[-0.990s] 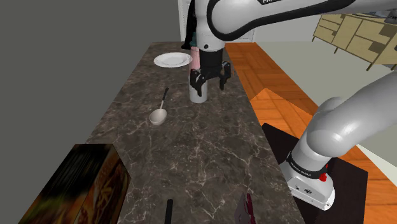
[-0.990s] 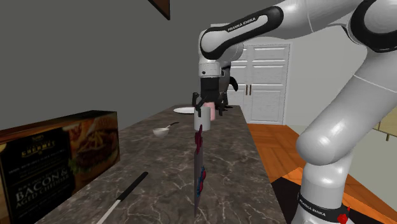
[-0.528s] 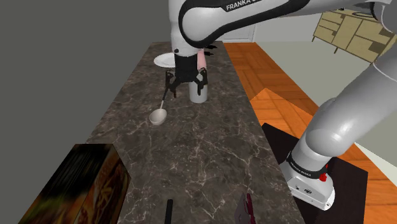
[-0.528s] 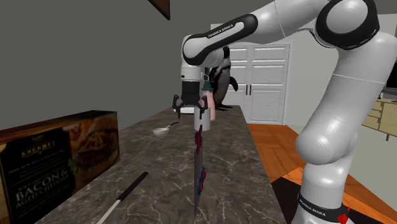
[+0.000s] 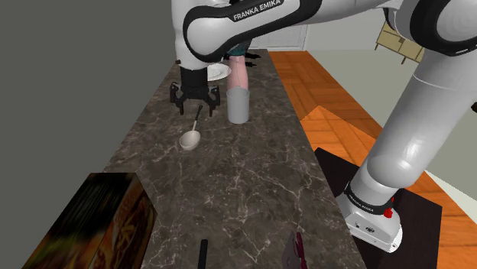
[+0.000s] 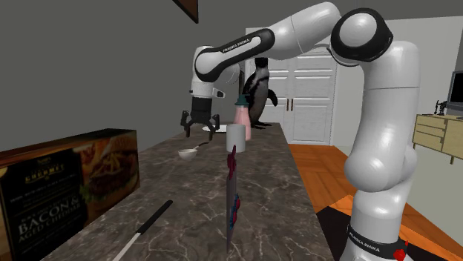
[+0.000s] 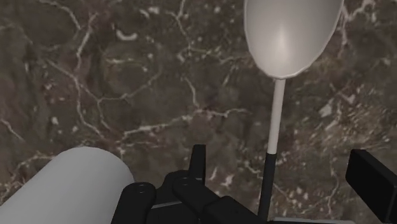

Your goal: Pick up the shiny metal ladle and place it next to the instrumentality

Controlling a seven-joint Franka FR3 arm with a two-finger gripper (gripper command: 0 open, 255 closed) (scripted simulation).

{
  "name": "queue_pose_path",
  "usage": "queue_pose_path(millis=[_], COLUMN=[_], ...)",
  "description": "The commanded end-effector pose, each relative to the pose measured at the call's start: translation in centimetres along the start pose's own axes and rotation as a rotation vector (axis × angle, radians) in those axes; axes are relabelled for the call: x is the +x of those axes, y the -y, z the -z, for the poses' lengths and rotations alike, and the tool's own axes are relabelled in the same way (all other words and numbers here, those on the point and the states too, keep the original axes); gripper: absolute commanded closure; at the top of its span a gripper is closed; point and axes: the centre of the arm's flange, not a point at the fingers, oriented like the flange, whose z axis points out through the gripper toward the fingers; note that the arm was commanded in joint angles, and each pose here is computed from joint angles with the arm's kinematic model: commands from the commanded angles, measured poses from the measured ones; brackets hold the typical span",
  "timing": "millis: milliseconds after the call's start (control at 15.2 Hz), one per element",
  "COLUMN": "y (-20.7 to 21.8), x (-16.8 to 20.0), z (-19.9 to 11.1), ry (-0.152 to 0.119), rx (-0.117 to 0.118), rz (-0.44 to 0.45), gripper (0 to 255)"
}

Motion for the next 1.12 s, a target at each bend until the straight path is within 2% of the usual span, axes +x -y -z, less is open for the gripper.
queue_pose_path(millis=[0, 396, 858, 924, 1056], y=[0.6, 0.6, 0.6, 0.6, 0.6], x=[0.1, 0.1, 0.1, 0.1, 0.1], z=[-1.0, -3.9, -3.9, -3.9, -3.9], ry=[-0.001, -0.001, -0.001, -0.001, -0.001], rx=[0.005, 0.005, 0.005, 0.005, 0.005], rz=[-0.013, -0.013, -0.013, -0.013, -0.013], gripper=[0, 0, 0, 255, 255])
